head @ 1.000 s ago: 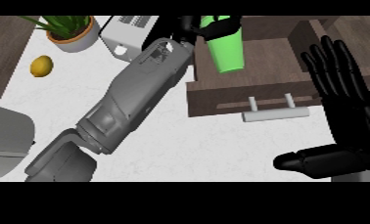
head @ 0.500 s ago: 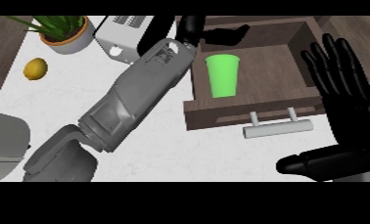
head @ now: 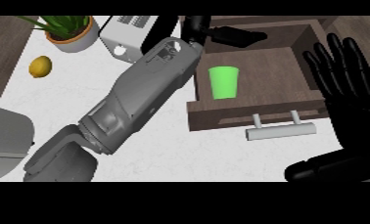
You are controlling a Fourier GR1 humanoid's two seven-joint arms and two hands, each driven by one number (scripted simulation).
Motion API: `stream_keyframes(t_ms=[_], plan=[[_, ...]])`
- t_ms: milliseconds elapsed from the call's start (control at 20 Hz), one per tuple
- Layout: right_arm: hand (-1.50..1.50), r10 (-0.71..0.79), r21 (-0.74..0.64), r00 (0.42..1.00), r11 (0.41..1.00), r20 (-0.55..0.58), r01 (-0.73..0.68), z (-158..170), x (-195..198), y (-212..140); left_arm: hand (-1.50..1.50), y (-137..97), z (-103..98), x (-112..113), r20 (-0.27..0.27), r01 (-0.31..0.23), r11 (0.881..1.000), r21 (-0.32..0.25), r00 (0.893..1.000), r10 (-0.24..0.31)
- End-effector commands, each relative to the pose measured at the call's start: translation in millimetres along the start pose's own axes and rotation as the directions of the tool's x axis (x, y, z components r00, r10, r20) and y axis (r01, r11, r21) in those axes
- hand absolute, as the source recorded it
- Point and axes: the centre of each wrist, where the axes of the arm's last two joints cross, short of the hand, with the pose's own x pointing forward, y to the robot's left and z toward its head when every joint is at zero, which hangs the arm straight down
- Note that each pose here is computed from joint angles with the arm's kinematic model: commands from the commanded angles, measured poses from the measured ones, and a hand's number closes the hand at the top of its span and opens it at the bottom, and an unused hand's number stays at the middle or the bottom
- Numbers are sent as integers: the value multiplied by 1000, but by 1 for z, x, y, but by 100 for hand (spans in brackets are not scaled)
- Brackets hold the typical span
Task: Pick up the cup, place it into the drawer and close the drawer
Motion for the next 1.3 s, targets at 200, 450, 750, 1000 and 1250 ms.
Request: stream_keyframes(t_ms=[200, 450, 750, 1000, 1250], plan=[[150, 1, 43, 1000, 999, 9, -1, 14, 7, -24, -150, 6, -3, 6, 44, -198, 980, 14, 979, 198], [150, 155, 112, 987, 982, -31, -151, 9, 28, -23, -150, 22, 2, 15, 46, -229, 970, 80, 973, 226], [150, 277, 201, 959, 944, -61, -260, 22, 20, -28, -150, 85, 29, 1, 31, -240, 958, 157, 971, 238], [150, 407, 258, 905, 894, -121, -367, 31, 19, -21, -150, 127, 76, -18, 22, -268, 945, 187, 963, 269], [150, 453, 232, 877, 881, -160, -413, 20, 2, -19, -150, 169, 133, -24, 21, -258, 944, 206, 966, 259]])
